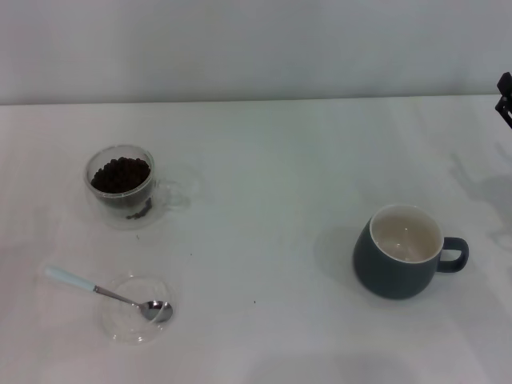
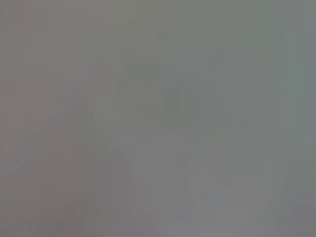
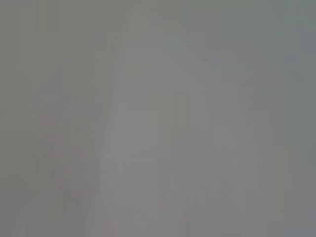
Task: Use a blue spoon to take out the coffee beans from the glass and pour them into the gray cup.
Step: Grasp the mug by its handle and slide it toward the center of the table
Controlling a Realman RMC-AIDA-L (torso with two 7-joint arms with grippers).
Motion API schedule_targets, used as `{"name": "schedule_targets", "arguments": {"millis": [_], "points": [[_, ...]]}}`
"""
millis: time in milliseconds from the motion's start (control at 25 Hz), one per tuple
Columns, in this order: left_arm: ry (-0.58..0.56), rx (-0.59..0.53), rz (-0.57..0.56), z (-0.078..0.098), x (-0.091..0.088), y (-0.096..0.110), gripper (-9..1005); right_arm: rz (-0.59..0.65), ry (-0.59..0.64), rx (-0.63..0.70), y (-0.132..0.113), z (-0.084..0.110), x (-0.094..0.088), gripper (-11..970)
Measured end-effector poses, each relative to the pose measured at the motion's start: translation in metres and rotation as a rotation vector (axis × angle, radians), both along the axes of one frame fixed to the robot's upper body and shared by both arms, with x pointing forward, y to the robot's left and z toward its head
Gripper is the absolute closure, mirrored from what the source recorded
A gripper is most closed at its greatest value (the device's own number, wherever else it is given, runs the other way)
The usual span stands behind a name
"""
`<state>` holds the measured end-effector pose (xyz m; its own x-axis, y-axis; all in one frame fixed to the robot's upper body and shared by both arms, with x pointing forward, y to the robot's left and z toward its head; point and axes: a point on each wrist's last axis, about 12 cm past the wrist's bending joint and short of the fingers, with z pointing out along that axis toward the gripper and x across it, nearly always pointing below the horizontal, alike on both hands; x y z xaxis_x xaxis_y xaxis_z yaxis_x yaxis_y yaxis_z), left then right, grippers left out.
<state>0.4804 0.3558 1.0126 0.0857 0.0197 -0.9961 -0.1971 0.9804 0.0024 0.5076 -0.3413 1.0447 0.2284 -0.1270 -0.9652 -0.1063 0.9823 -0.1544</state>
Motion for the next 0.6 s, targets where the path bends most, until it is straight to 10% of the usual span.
{"name": "schedule_targets", "arguments": {"millis": [600], "points": [[0.005,-0.005,0.008,-0.0012,-0.0023,0.0018,105,0.012,-0.009,0.001,0.0025,0.0018,0.0017,88]]}}
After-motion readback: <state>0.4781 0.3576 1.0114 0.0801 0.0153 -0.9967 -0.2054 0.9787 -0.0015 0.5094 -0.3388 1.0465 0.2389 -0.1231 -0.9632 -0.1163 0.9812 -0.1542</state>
